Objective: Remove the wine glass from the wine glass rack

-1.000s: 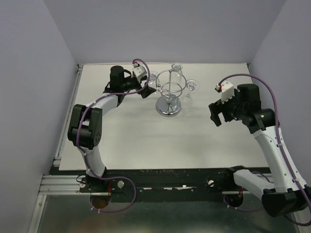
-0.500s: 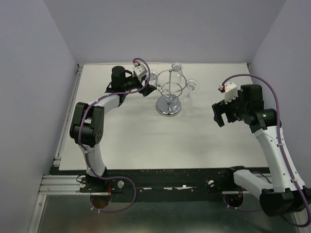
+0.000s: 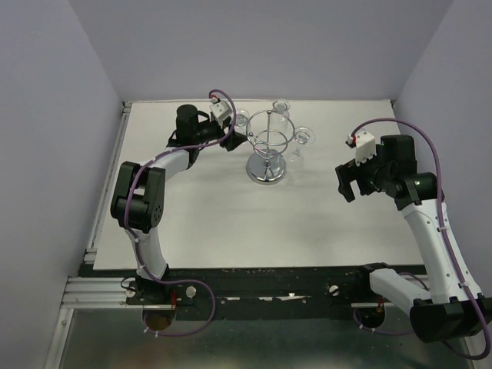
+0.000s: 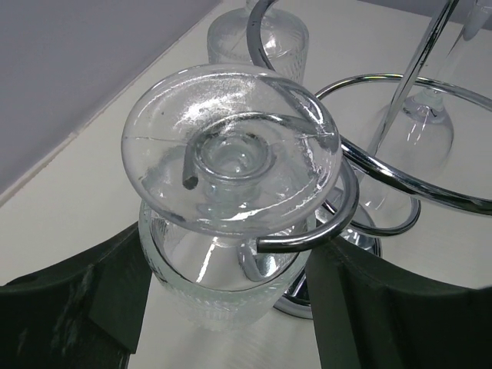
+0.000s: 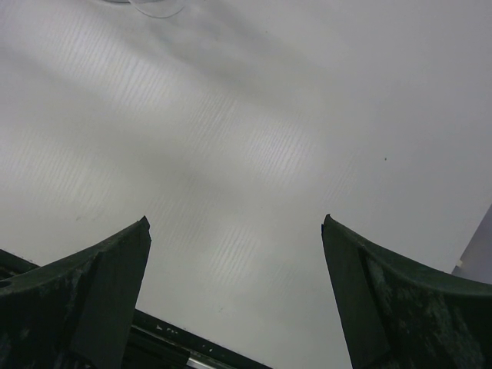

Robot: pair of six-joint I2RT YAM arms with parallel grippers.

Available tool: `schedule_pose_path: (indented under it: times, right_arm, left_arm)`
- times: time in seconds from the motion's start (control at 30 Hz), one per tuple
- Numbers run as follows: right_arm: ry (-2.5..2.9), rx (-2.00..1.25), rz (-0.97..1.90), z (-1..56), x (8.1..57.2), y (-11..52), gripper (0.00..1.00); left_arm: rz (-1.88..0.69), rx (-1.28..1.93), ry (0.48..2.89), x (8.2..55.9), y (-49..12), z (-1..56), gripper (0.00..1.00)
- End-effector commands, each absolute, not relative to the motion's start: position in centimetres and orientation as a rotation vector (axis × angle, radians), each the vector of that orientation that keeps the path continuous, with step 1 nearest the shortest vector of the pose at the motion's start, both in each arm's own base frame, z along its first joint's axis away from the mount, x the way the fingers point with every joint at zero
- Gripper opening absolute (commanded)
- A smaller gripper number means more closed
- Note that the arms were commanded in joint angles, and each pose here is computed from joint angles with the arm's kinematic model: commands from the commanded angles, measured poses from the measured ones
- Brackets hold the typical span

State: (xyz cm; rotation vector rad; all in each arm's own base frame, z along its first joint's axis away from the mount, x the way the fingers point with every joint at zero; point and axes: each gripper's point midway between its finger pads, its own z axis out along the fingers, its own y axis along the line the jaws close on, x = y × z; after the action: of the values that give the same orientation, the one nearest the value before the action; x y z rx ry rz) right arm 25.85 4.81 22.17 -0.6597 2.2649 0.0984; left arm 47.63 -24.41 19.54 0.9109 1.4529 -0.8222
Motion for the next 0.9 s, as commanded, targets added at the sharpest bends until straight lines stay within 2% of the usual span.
schedule_pose_path:
  times: [0.0,0.4,0.43,0.47,0.53,0.87]
  right_arm:
    - [2.278,-0.652,0.121,21.6,25.7,4.9,1.0]
    - [2.291,-0.628,0.127,20.8,25.2,4.6,1.0]
    - [2.29,-0.627,0.125,20.8,25.2,4.5,1.0]
    - [2.288,-0.626,0.127,20.8,25.2,4.6,1.0]
    - [2.291,-0.623,0.127,20.7,25.3,4.5,1.0]
    - [2.297,-0.607,0.132,20.4,25.1,4.4,1.0]
  left_arm:
    - [-0.806,0.914,1.355,48.2,-24.7,22.1,0.53]
    - [-0.735,0.923,1.319,48.1,-23.7,23.2,0.49]
    - [-0.732,0.914,1.323,48.1,-23.5,23.2,0.47]
    - [-0.73,0.903,1.326,48.1,-23.5,23.4,0.38]
    - [-0.735,0.89,1.323,48.0,-23.2,23.6,0.32]
    - [-0.776,0.831,1.291,47.3,-22.8,26.0,0.32]
